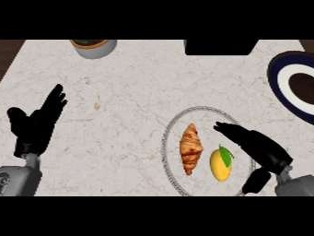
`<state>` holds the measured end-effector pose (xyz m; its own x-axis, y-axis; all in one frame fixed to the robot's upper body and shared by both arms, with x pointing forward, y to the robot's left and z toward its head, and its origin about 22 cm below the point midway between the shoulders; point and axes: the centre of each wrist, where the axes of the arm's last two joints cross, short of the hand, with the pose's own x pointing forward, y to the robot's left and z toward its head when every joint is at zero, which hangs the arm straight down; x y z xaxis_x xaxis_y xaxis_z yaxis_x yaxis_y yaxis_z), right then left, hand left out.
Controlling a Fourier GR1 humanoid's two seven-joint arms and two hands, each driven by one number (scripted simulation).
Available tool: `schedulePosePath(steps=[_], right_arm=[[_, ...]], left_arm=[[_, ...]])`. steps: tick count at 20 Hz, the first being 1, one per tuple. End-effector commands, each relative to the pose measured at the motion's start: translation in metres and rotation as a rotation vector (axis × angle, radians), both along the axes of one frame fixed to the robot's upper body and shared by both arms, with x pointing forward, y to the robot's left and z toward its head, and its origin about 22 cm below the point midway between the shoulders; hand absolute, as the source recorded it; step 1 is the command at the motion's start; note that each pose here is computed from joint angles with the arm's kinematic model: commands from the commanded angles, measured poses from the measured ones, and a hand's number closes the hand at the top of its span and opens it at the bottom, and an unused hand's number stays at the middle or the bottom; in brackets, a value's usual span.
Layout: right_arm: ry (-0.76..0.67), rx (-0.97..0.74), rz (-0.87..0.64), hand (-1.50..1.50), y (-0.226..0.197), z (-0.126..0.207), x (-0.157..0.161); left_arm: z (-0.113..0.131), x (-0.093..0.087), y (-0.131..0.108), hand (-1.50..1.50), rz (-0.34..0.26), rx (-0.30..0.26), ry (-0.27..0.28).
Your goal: Pick the lemon from the placemat and place it in the plate
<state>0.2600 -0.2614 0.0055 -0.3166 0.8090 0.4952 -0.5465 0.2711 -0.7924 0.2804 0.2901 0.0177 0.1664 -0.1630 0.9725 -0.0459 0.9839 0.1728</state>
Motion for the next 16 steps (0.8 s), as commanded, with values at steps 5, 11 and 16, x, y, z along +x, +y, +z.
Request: schedulePosePath(steps=[5, 11, 16], right_arm=[[-0.004, -0.057, -0.009, -1.50, 0.009, -0.009, 0.002], [0.008, -0.102, 0.023, -1.50, 0.018, -0.018, 0.007], [0.049, -0.103, 0.162, 1.50, 0.044, -0.035, 0.005]], left_arm=[[0.006, 0.011, 0.001, 0.00, 0.004, 0.004, -0.011], [-0.006, 0.006, -0.001, 0.00, 0.004, -0.016, -0.001], [0.006, 0.008, -0.013, 0.00, -0.007, 0.009, -0.007]])
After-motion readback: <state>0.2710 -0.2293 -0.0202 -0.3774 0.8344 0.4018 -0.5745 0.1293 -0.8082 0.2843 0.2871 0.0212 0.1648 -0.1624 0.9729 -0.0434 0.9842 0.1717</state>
